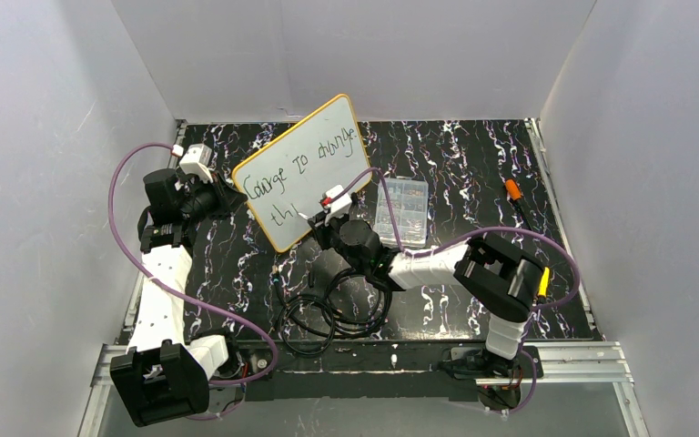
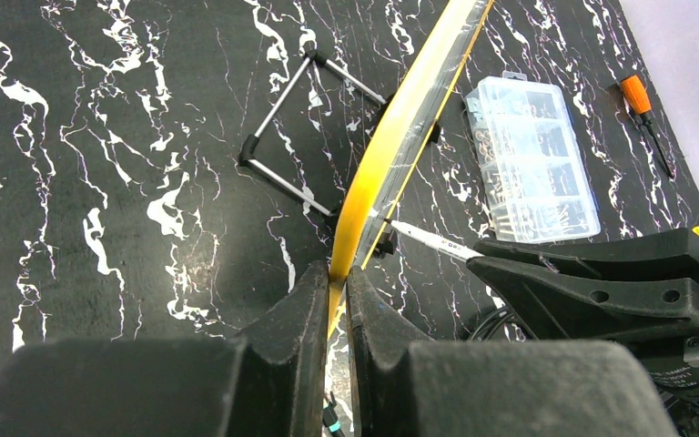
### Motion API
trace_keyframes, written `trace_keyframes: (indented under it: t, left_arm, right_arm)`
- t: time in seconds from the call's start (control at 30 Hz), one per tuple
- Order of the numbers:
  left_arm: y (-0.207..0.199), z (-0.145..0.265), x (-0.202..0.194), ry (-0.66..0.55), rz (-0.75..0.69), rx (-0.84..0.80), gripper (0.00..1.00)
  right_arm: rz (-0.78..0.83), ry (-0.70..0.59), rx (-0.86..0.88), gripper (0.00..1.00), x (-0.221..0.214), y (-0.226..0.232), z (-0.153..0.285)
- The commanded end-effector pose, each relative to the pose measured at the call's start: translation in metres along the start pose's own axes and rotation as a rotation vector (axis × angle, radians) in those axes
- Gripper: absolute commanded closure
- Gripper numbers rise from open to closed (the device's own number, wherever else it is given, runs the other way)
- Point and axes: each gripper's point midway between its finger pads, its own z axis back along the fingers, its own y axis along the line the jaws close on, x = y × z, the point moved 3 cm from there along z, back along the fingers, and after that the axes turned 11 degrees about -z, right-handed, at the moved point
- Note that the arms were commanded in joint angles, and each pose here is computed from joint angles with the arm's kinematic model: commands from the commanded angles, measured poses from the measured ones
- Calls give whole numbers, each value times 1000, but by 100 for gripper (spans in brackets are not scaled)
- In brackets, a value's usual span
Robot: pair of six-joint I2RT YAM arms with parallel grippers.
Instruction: Write a sentence on the whiteboard
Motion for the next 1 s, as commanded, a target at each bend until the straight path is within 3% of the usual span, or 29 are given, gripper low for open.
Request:
trace_keyframes:
  t: [0.0, 0.3, 0.97]
  left_arm:
    - [-6, 2, 5, -12, -7, -27, 100]
    - [-6, 2, 5, -13, -5, -30, 100]
    - [-7, 2, 6, -14, -5, -32, 100]
  right_arm:
    - [-38, -86, 9, 99, 32, 4, 6]
    - [-51, -187, 39, 99, 70, 18, 7]
    - [-38, -184, 44, 99, 59, 25, -16]
